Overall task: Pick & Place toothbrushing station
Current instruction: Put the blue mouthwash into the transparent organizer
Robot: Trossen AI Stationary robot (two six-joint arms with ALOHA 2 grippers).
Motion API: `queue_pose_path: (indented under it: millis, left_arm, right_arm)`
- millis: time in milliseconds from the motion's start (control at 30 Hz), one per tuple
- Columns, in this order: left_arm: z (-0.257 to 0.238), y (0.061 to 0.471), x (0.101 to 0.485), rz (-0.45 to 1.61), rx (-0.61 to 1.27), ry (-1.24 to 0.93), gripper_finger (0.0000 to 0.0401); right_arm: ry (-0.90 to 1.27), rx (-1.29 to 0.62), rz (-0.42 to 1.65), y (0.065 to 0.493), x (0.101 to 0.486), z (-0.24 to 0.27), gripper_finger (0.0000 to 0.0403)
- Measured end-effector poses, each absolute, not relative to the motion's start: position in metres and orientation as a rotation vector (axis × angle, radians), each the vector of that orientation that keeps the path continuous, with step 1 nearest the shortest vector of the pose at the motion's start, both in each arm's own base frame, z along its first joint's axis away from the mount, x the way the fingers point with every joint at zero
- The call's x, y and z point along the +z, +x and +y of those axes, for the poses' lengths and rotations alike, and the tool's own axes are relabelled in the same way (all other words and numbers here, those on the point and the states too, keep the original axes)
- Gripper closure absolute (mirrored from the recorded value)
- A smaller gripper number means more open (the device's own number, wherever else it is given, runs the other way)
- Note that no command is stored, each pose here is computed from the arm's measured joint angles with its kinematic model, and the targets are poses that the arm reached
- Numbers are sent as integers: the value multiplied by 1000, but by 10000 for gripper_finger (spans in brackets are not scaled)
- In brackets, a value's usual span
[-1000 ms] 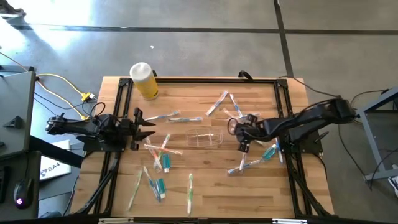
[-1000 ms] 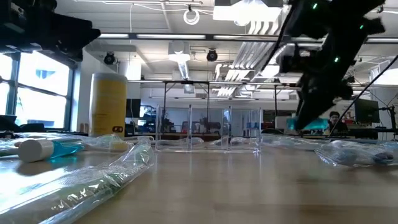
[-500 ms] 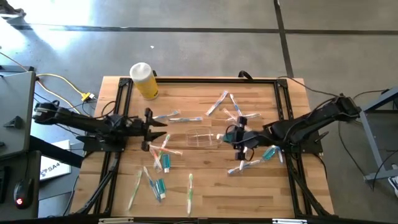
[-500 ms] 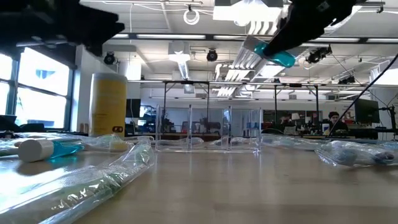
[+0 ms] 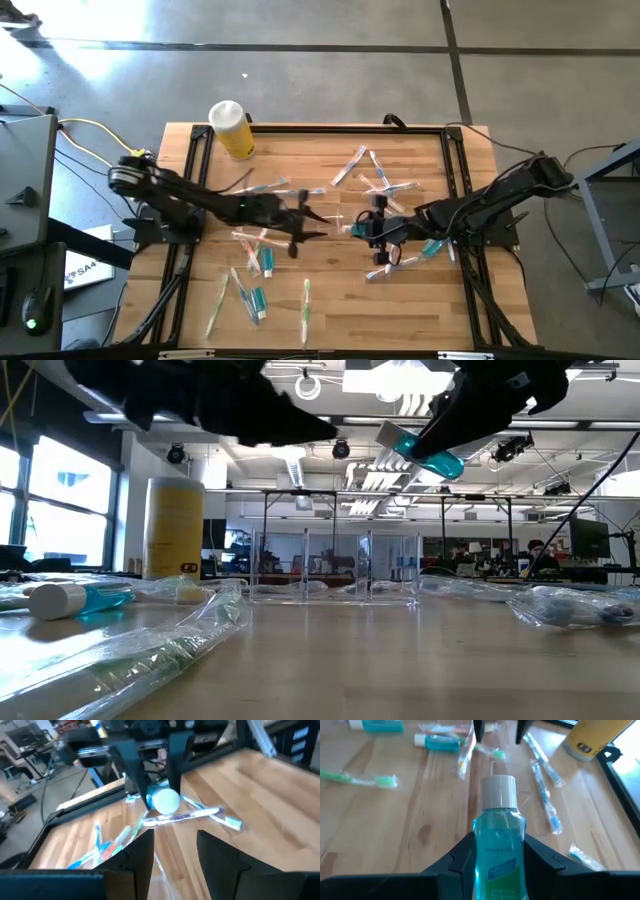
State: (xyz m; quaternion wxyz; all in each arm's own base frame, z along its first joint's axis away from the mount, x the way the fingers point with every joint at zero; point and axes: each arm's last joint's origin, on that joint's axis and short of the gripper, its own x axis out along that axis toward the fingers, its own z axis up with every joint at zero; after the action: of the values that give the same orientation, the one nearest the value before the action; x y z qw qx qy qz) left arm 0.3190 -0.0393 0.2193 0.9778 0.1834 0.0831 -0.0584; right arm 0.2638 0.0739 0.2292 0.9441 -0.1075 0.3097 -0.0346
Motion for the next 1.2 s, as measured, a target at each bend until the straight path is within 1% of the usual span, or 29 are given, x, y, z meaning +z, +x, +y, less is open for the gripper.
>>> queue_pose_path:
  millis: [100, 267, 433, 600, 767, 1200]
  left_arm:
    - [-41, 337, 221, 225, -131, 407, 257]
    - [-44, 353, 228, 225, -135, 456, 257]
    - [-44, 355, 232, 201, -131, 526, 257]
    - [-44, 355, 233, 186, -136, 589, 257]
    - [-44, 357, 230, 183, -135, 598, 257]
    - [-50, 358, 223, 205, -190, 647, 257]
  right_arm:
    - [-210, -65, 631, 264, 229, 75, 290]
    - [-194, -52, 635, 264, 229, 75, 288]
    - [-190, -34, 642, 264, 228, 75, 292]
    - [-190, -34, 642, 264, 228, 75, 286]
    - [-189, -29, 647, 263, 228, 76, 291]
    - [-185, -26, 637, 264, 229, 76, 287]
